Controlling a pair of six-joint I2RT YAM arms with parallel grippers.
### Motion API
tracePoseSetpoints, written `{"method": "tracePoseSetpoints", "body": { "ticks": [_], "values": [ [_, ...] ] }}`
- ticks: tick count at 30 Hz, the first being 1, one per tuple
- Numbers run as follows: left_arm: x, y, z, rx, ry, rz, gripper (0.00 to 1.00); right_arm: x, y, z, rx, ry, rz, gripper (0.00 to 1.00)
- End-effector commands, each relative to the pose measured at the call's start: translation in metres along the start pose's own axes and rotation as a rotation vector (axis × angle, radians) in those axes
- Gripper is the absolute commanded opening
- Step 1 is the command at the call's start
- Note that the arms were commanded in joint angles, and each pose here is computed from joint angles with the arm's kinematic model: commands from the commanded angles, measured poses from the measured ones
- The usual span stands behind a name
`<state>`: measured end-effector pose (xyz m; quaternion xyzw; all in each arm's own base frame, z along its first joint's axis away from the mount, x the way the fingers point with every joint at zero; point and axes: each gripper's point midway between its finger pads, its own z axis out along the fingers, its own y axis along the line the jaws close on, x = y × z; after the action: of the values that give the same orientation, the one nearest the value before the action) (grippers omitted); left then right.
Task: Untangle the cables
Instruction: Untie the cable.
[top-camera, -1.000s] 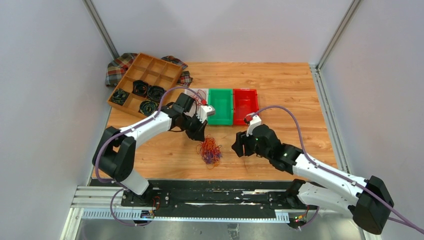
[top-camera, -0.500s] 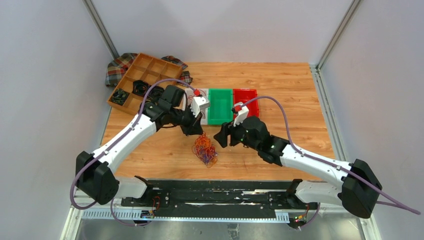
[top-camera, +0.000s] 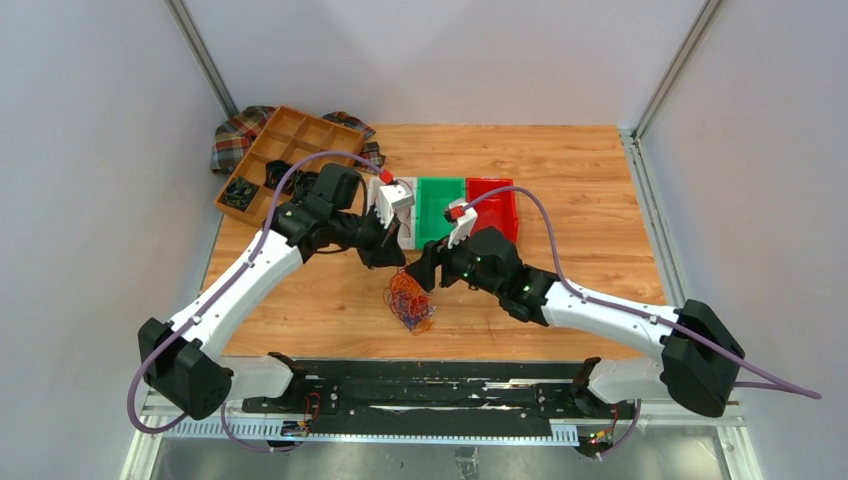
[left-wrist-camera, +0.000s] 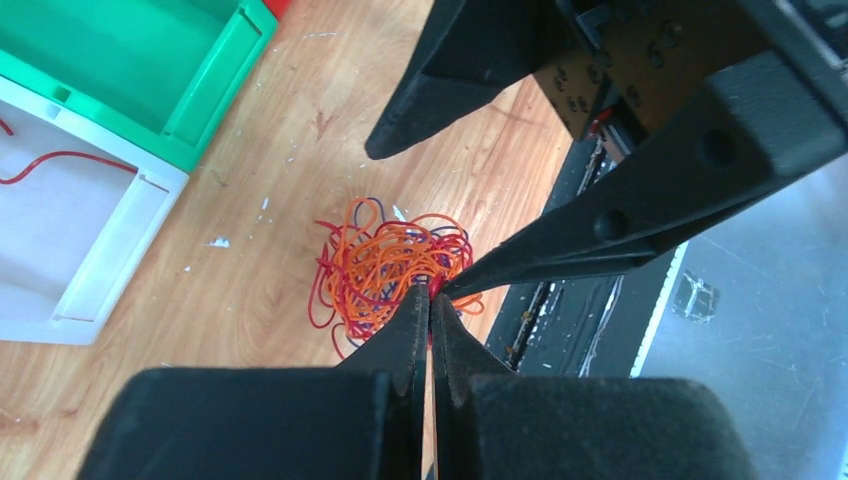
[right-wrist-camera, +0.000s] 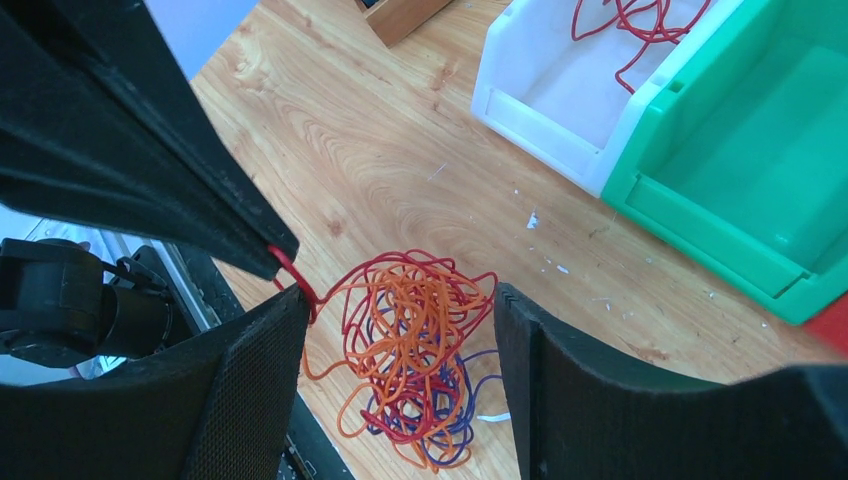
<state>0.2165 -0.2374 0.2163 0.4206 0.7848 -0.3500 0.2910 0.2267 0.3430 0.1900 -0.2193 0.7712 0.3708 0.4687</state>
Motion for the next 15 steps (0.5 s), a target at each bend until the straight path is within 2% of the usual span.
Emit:
{"method": "tracePoseSetpoints", "body": {
  "ticks": [1,15],
  "values": [
    [-0.015,-0.015,-0.011,0.031,-0.044,-0.003,0.01,-0.021,0.013,0.01,-0.027,-0.06,0.008,0.67],
    [-0.044,-0.048,-0.039,0.103,-0.109,-0.021,0.01,-0.017,-0.01,0.034,0.098,-0.088,0.037,0.62]
  ]
}}
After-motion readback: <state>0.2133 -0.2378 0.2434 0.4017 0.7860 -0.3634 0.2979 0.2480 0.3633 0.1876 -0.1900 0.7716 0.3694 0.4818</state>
